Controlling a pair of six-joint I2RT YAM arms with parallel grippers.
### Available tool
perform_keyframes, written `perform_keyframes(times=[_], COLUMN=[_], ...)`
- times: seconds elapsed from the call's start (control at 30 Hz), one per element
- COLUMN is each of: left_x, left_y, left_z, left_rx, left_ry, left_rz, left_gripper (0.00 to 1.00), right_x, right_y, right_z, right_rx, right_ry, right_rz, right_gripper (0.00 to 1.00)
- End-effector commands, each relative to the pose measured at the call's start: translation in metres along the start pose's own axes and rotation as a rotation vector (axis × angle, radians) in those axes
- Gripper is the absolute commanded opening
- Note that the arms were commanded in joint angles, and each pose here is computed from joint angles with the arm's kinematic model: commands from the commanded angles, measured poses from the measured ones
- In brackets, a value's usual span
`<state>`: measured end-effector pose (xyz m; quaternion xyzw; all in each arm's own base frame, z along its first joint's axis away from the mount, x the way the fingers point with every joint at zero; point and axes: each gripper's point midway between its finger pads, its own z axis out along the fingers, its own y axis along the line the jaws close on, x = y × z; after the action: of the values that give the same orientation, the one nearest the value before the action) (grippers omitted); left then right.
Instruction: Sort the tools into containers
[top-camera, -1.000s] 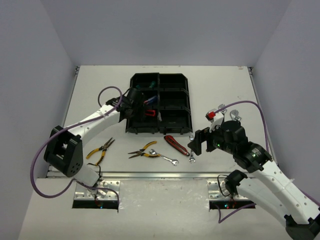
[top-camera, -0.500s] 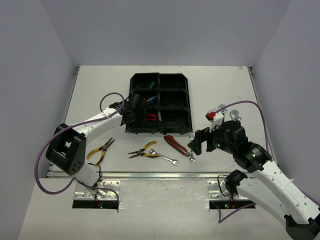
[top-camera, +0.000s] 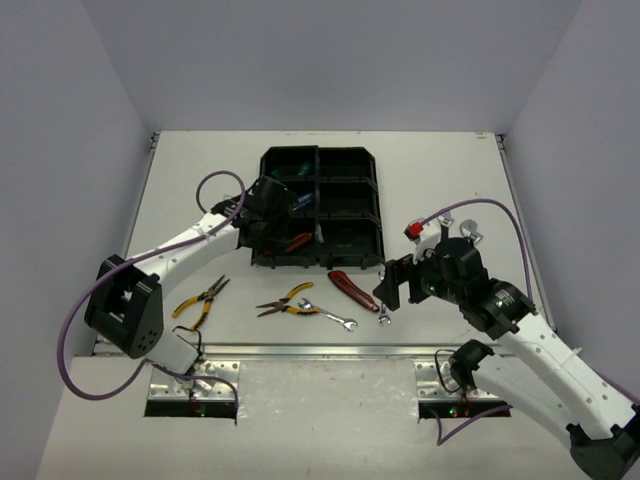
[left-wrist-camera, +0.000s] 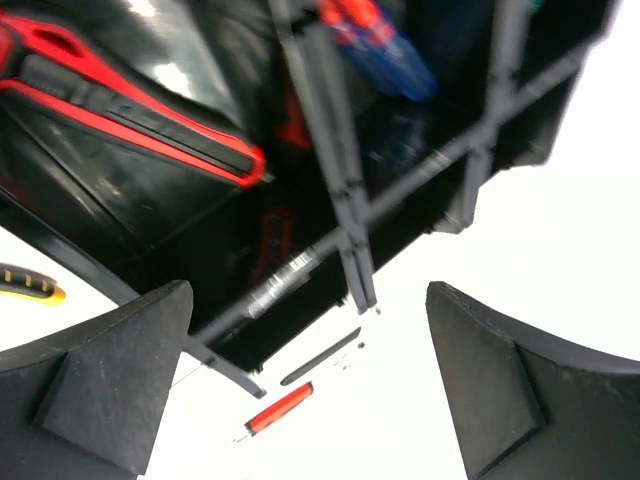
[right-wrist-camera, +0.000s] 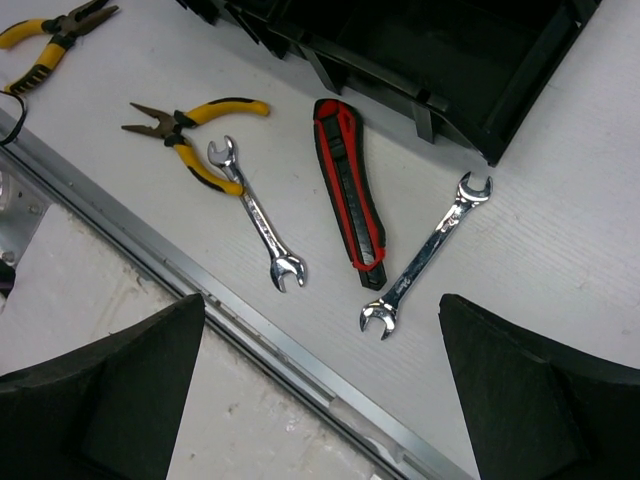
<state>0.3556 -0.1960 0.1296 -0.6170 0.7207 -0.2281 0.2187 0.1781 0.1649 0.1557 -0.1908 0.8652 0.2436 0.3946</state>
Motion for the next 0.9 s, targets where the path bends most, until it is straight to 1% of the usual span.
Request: perform_keyframes(times=[0.0, 0.07, 0.1, 0.13, 0.17, 0.23, 0.27, 0.33, 0.37, 0.47, 0.5, 0.53, 0.6, 0.63, 0.73, 0.83, 0.87], left_x=[-0.005, -0.011, -0.012, -0.013, -0.014, -0.011, -0.012, -0.011, -0.011, -0.01, -0.011, -0.009, -0.012, -0.014, -0.016, -0.015, -0.016], left_y=[-0.049, -0.052, -0.06, -0.059, -0.054, -0.066, -0.062, -0.049, -0.047, -0.035, -0.031, -0.026, -0.01, -0.004, 0.008, 0.018, 0.018], left_z=[-0.057, -0.072, -0.085, -0.085, -0.091, -0.12, -0.126, -0.136, -0.142, -0.165, -0.171, -0.168, -0.168, -0.165, -0.163, -0.165, -0.166], left_rx=[0.207, 0.258, 0.317, 0.319, 0.368, 0.525, 0.559, 0.628, 0.662, 0.775, 0.797, 0.794, 0.778, 0.759, 0.746, 0.769, 0.779], left_ry=[-0.003, -0.022, -0.023, -0.029, -0.025, -0.016, -0.026, -0.018, -0.017, -0.012, -0.011, -0.004, -0.004, -0.004, -0.001, 0.008, 0.004], left_rz=[0.12, 0.2, 0.226, 0.271, 0.358, 0.468, 0.552, 0.66, 0.693, 0.822, 0.853, 0.885, 0.963, 0.991, 1.032, 1.059, 1.059], left_gripper=[1.0, 1.0, 1.0, 1.0, 1.0, 1.0, 1.0, 1.0, 1.0, 1.0, 1.0, 1.0, 1.0, 1.0, 1.0, 1.0, 1.0], right_x=[0.007, 0.022, 0.027, 0.032, 0.04, 0.047, 0.049, 0.057, 0.063, 0.068, 0.07, 0.071, 0.075, 0.077, 0.082, 0.086, 0.085], right_y=[-0.001, -0.009, -0.013, -0.014, -0.019, -0.022, -0.025, -0.028, -0.028, -0.029, -0.029, -0.029, -0.03, -0.03, -0.028, -0.027, -0.025], right_z=[0.019, 0.033, 0.039, 0.042, 0.051, 0.062, 0.066, 0.078, 0.084, 0.097, 0.103, 0.106, 0.116, 0.121, 0.131, 0.139, 0.141], right_rx=[0.009, 0.043, 0.061, 0.068, 0.093, 0.128, 0.15, 0.188, 0.193, 0.223, 0.229, 0.232, 0.236, 0.234, 0.232, 0.249, 0.251], right_ry=[0.101, 0.18, 0.195, 0.218, 0.243, 0.256, 0.267, 0.303, 0.327, 0.352, 0.36, 0.365, 0.382, 0.392, 0.422, 0.438, 0.434], right_rz=[0.016, 0.032, 0.031, 0.034, 0.027, -0.006, -0.022, -0.057, -0.067, -0.084, -0.094, -0.098, -0.117, -0.128, -0.141, -0.17, -0.176], right_gripper=[0.99, 0.99, 0.99, 0.99, 0.97, 0.93, 0.91, 0.88, 0.87, 0.8, 0.78, 0.76, 0.69, 0.67, 0.63, 0.58, 0.54])
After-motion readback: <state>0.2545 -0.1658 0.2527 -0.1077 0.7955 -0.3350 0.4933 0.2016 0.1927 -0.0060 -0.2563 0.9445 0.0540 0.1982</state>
